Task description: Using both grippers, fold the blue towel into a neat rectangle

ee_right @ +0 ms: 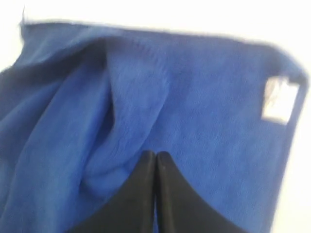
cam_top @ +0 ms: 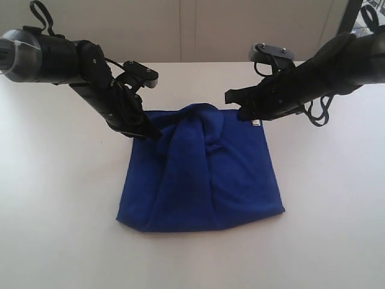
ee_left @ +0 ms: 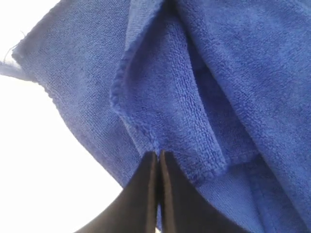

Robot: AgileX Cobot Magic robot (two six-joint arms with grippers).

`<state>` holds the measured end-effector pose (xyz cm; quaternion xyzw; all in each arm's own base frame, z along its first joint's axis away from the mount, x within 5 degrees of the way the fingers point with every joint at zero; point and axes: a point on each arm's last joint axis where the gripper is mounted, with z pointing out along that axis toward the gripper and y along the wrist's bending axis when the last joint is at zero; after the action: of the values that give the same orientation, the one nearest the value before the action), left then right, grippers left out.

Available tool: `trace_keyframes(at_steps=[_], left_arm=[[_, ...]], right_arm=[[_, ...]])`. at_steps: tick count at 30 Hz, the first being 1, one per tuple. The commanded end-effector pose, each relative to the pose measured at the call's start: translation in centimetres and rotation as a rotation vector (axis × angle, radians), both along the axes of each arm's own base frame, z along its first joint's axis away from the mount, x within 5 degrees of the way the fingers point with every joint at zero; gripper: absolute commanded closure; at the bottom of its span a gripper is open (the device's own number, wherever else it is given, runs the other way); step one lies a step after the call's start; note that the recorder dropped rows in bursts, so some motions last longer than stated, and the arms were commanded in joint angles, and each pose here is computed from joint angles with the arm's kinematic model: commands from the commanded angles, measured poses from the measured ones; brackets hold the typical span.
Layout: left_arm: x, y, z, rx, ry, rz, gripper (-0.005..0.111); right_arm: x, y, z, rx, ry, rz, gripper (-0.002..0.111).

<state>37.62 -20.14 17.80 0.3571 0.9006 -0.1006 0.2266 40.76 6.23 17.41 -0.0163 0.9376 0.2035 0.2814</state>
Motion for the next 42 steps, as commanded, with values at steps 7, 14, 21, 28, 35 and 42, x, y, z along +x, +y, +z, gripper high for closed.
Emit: trace_keyframes(at_steps=[7,14,21,28,35,42], left_arm=[[-0.2,0.1,0.4,-0.004,0.016,0.006,0.107],[-0.2,0.1,0.4,-0.004,0.016,0.006,0.107],[-0.2,0.1,0.4,-0.005,0.017,0.007,0.107],[-0.2,0.1,0.4,-0.004,0.021,0.006,0.107],[-0.3,0.2,0.4,-0.002,0.026,0.004,0.107],[-0.3,0.2,0.4,-0.001,0.028,0.004,0.107]], right_arm=[[2.2,1.4,-3.5,-0.022,-0.015,-0.051,0.108],[2.7,3.7,-3.7,-0.007,-0.014,0.01,0.108],[2.0,6.6,-2.5,0.058,0.039,0.217,0.108],[2.6,6.0,-0.5,0.02,-0.033,0.251,0.108],[3.7,3.6,-2.3,-0.077,-0.02,0.106,0.108],[3.9,3.5,-5.4,-0.075,0.055,0.081,0.108]])
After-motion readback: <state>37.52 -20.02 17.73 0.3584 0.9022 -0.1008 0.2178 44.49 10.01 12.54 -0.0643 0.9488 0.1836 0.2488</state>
